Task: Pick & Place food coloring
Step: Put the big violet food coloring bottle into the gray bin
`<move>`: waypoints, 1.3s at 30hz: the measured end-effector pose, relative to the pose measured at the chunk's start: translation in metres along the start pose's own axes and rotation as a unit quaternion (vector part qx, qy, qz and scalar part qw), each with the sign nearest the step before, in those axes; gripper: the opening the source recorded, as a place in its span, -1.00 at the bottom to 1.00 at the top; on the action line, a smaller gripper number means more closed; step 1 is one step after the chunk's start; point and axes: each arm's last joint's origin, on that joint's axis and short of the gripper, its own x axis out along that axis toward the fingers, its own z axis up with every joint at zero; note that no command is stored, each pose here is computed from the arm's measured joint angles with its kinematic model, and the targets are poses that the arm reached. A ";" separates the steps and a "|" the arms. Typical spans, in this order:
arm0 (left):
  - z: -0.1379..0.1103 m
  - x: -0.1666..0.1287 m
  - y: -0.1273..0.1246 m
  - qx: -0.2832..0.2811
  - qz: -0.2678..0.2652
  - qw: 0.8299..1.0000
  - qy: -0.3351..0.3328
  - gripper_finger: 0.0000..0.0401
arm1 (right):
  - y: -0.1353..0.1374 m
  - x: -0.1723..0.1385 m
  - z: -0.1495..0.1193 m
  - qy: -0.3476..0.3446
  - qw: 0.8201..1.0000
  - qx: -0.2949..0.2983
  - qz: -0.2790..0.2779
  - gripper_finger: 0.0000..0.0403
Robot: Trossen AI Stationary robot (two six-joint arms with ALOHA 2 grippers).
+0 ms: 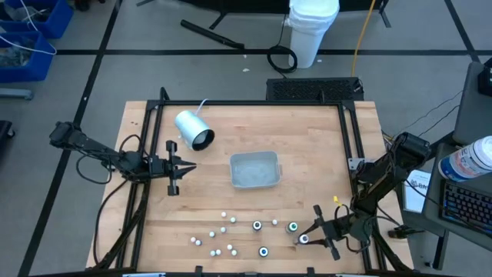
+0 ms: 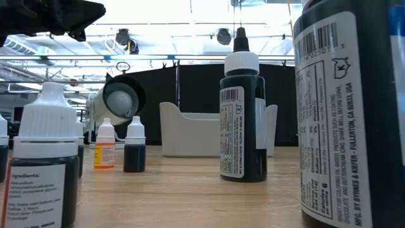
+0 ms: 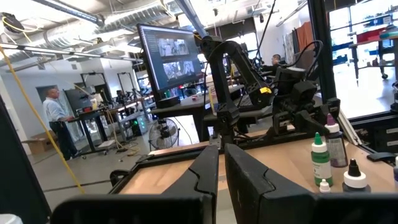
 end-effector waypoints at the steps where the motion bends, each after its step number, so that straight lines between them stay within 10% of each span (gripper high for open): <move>1: 0.000 0.000 0.000 0.000 0.000 1.000 0.000 -0.81 | 0.000 0.000 0.000 0.001 1.000 0.001 0.005 -0.40; 17: -0.001 0.000 0.000 0.002 -0.001 1.000 0.004 -0.81 | -0.017 0.000 0.037 -0.066 0.997 0.032 0.010 -0.42; 39: -0.001 0.000 0.000 0.003 -0.001 1.000 0.006 -0.81 | -0.061 0.010 0.124 -0.088 0.988 -0.080 -0.102 -0.42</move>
